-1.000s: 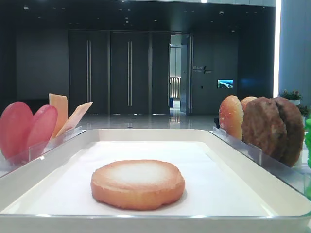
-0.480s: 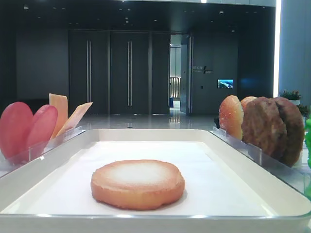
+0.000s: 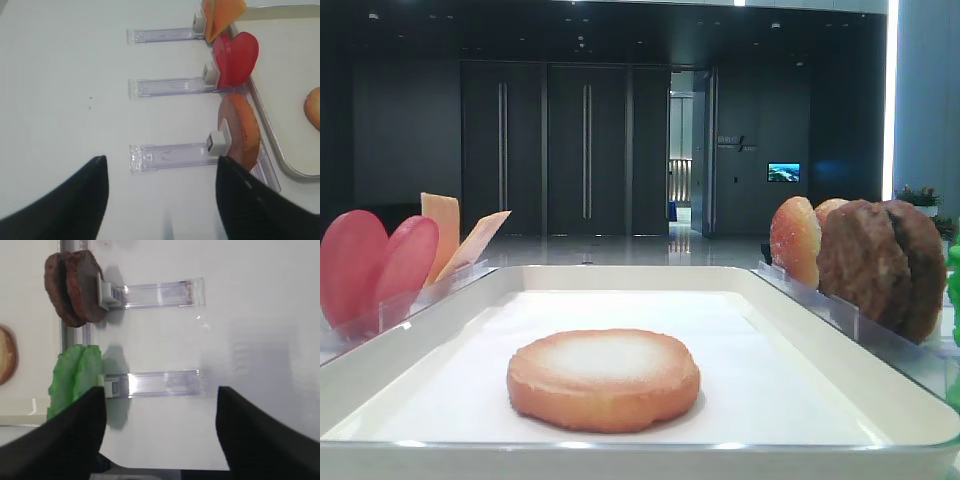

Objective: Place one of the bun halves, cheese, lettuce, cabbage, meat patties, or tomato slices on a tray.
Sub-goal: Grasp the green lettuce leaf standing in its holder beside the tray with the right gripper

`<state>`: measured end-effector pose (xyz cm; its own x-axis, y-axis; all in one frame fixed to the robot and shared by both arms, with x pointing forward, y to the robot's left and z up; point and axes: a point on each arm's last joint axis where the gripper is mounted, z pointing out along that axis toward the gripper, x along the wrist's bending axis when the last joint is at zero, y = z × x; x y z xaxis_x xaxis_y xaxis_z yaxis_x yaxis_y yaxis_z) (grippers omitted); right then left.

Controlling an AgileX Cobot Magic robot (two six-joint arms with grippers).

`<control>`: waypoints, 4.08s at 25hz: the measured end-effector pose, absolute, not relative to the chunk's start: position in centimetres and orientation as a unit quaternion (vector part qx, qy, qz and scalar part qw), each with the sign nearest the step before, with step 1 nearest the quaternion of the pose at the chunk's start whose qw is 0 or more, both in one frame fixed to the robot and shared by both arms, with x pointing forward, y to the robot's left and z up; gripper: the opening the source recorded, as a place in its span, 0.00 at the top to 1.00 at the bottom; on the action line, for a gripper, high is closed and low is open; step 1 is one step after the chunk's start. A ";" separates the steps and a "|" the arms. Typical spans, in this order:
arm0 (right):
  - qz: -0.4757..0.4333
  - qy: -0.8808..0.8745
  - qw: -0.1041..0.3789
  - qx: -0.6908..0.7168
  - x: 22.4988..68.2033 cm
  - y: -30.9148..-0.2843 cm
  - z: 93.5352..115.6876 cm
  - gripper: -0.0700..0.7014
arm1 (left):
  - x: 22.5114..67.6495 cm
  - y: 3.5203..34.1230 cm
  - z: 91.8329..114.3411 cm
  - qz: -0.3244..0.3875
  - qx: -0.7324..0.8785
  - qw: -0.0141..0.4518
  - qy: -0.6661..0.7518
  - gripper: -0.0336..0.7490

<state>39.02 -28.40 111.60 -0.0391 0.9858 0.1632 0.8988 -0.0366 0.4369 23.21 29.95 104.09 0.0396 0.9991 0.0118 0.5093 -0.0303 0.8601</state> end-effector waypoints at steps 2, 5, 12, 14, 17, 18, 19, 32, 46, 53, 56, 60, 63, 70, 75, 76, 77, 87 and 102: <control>0.223 0.693 0.088 0.680 39.0 -27.5 111.6 0.33 | 23.2 30.0 104.1 0.347 0.628 0.353 0.600 0.30; 0.223 0.702 0.074 0.672 38.6 -26.0 111.5 0.33 | 23.2 30.0 104.1 0.347 0.628 0.353 0.600 0.30; 0.202 0.723 0.077 0.656 37.7 -23.0 111.2 0.33 | 23.2 30.0 104.1 0.347 0.628 0.353 0.600 0.30; 0.190 0.733 0.072 0.650 37.7 -21.9 110.8 0.33 | 23.2 30.0 104.1 0.347 0.628 0.353 0.600 0.30; 0.167 0.743 0.073 0.644 38.0 -20.3 109.9 0.33 | 23.2 30.0 104.1 0.347 0.628 0.353 0.600 0.30; 0.160 0.746 0.075 0.642 38.1 -19.9 109.7 0.33 | 23.2 30.0 104.1 0.347 0.628 0.353 0.600 0.30; 0.158 0.747 0.076 0.642 38.2 -19.5 109.5 0.33 | 23.2 30.0 104.1 0.347 0.628 0.353 0.600 0.30; 0.130 0.741 0.067 0.655 39.9 -16.1 106.8 0.33 | 23.2 30.0 104.1 0.347 0.628 0.353 0.600 0.30; 0.115 0.742 0.060 0.657 40.2 -15.7 106.2 0.33 | 23.2 30.0 104.1 0.347 0.628 0.353 0.600 0.30; 0.115 0.742 0.060 0.657 40.2 -15.7 106.2 0.34 | 23.2 30.0 104.1 0.347 0.628 0.353 0.600 0.30; 0.116 0.743 0.060 0.657 40.2 -15.7 106.2 0.34 | 23.2 30.0 104.1 0.347 0.628 0.353 0.600 0.30; 0.116 0.744 0.059 0.655 40.1 -15.7 105.2 0.34 | 23.2 30.0 104.1 0.347 0.628 0.353 0.600 0.30; 0.109 0.745 0.058 0.655 39.9 -15.9 104.4 0.34 | 23.2 30.0 104.1 0.347 0.628 0.353 0.600 0.30; 0.127 0.744 0.062 0.653 40.1 -15.7 104.5 0.39 | 23.2 30.0 104.1 0.347 0.628 0.353 0.600 0.30; 0.136 0.745 0.065 0.650 40.3 -15.6 104.5 0.42 | 23.2 30.0 104.1 0.347 0.628 0.353 0.600 0.30; 0.136 0.745 0.067 0.650 40.3 -15.6 104.5 0.42 | 23.2 30.0 104.1 0.347 0.628 0.353 0.600 0.30; 0.136 0.745 0.068 0.649 40.3 -15.7 104.5 0.42 | 23.2 30.0 104.1 0.347 0.628 0.353 0.600 0.30; 0.118 0.748 0.070 0.649 40.0 -16.1 103.2 0.42 | 23.2 30.0 104.1 0.347 0.628 0.353 0.600 0.30; 0.124 0.747 0.070 0.649 40.0 -16.0 103.0 0.61 | 23.2 30.0 104.1 0.347 0.629 0.353 0.599 0.30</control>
